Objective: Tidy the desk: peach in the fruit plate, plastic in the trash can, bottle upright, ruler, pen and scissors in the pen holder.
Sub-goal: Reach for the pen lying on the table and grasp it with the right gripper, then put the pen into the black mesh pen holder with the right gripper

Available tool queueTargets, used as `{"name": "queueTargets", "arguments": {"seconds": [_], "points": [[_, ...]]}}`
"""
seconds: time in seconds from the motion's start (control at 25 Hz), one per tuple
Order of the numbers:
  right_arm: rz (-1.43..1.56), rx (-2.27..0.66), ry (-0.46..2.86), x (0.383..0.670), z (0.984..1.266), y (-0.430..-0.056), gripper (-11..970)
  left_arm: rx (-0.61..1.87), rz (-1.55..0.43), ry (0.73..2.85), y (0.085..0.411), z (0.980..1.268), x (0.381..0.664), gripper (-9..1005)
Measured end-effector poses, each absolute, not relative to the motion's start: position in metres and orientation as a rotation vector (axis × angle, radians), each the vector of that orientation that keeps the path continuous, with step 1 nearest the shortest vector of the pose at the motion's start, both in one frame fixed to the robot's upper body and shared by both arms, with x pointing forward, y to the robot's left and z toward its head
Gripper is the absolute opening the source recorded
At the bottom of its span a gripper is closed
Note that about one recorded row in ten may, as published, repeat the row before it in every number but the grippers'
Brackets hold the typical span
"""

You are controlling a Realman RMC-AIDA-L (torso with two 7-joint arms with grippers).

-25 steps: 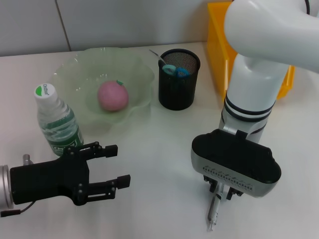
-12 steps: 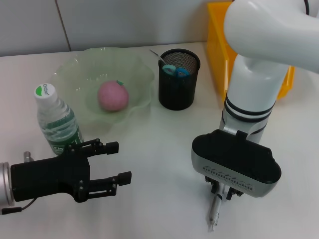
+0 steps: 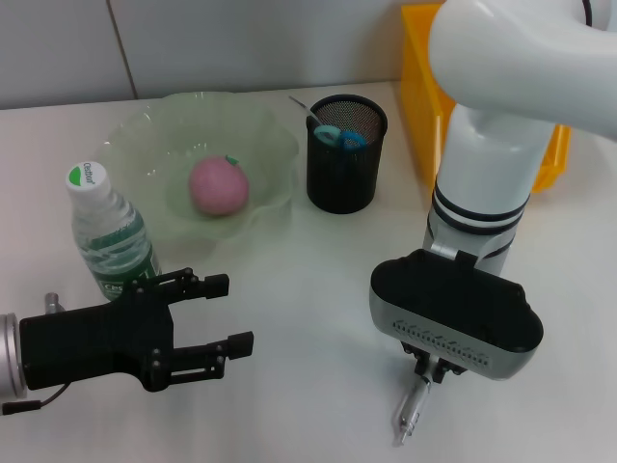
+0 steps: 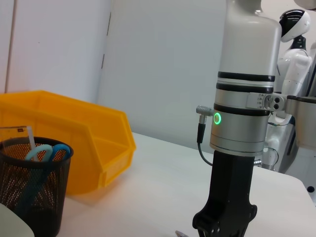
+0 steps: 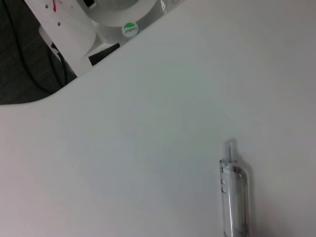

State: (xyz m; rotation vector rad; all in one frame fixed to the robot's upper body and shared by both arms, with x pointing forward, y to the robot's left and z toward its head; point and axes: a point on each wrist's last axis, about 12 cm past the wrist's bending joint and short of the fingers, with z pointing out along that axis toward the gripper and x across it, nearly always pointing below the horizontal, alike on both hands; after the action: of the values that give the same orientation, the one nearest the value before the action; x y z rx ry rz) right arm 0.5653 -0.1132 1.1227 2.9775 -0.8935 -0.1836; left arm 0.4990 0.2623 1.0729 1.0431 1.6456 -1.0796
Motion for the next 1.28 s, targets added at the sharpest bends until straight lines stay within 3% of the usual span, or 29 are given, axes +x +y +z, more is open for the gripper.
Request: {"name": "queueTargets", "arguments": {"seconds": [0.56, 0.92, 1.28], "points": [[-0.175, 3.030, -0.930, 0.565, 1.126, -0.113, 108, 1.027, -1.074, 1.643, 0.265, 1.073, 0.498, 784], [-0.263, 3.084, -1.171, 0.566, 1.166, -0.127, 108, 1.019, -1.053, 1.624, 0.270, 1.078, 0.500, 784], [-0.526, 3.128, -1.593, 0.562, 1.206, -0.174, 108, 0.959, -1.026, 1.582, 0.283, 1.081, 0.496, 784]]}}
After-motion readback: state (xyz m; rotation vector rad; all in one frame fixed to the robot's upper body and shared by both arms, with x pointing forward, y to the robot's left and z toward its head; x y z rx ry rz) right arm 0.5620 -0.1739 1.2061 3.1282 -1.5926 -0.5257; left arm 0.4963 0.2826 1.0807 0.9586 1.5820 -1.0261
